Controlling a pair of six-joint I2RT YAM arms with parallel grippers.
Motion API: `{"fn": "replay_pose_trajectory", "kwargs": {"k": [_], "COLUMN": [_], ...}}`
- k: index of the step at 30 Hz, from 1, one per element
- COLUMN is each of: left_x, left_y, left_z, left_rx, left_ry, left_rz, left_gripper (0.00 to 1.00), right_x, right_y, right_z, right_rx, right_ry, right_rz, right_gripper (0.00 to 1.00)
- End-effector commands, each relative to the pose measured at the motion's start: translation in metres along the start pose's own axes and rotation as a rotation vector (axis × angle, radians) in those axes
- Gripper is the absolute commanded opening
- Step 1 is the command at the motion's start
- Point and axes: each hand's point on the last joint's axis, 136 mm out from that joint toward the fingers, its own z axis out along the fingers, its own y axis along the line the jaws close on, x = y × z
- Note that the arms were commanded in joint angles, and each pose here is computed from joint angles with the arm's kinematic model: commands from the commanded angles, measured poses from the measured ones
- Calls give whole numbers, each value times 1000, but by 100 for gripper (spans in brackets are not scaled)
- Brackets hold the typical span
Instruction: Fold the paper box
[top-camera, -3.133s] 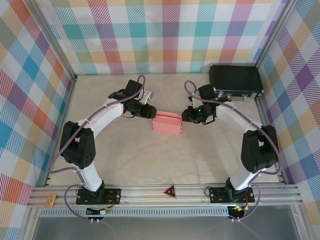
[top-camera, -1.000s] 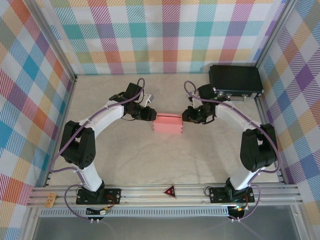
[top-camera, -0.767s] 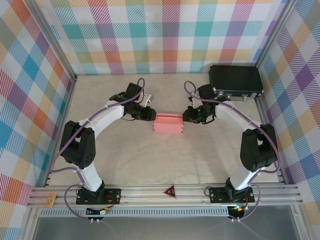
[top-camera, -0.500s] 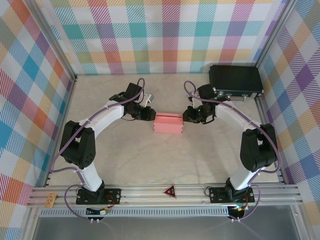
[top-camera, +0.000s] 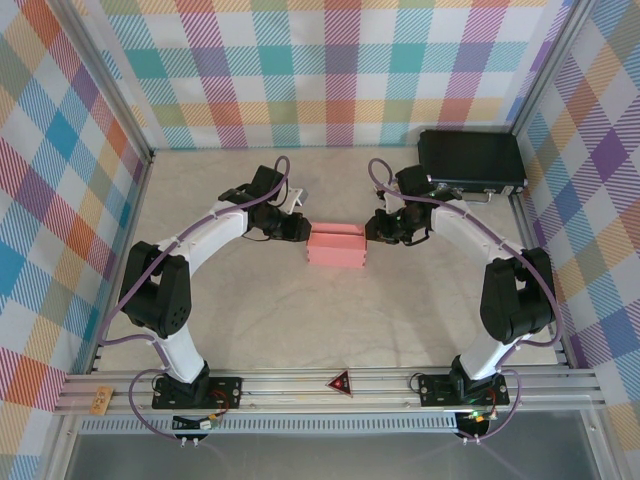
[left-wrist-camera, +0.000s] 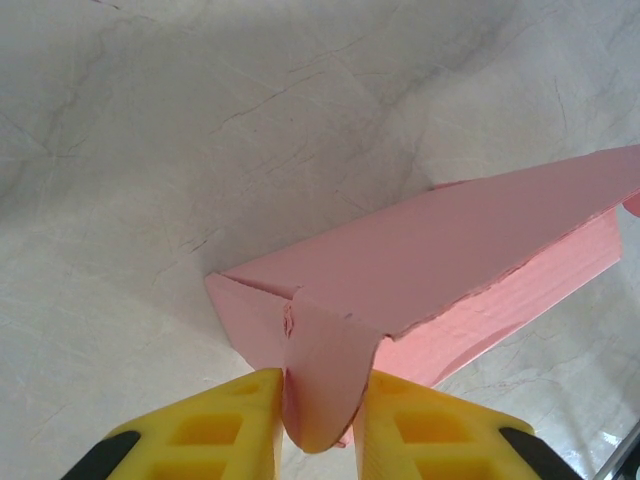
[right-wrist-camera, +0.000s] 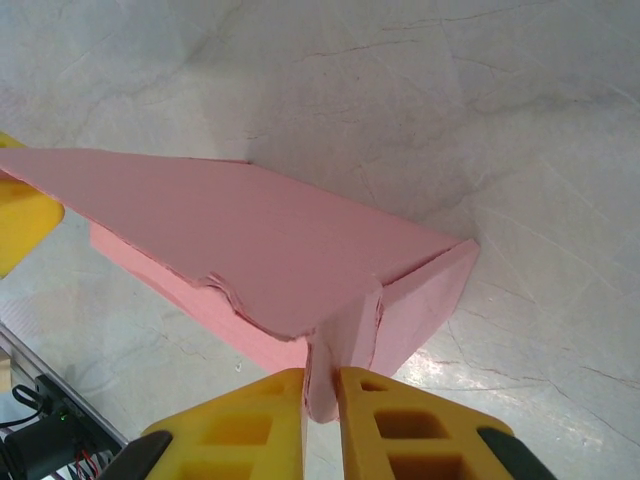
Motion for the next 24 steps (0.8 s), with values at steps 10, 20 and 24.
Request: {"fn": "replay_pose_trajectory", "kwargs": {"k": [10,20,24], "left_x": [-2,6,8], "left_y": [-11,-6,-3], "left_z": [-1,6,7], "left_rx": [43,23,10], "left_ry": [-4,20,27], "left_rz": [9,5,6], "left_gripper": [20,16,16], "right_x": [3,6,7], "right_y": [8,5,5], "right_z": [5,10,11], "right_rx": [-38,-33,-35], "right_ry": [37,52,56], "right_rz": [1,7,7], "right_gripper": [16,14,13]}}
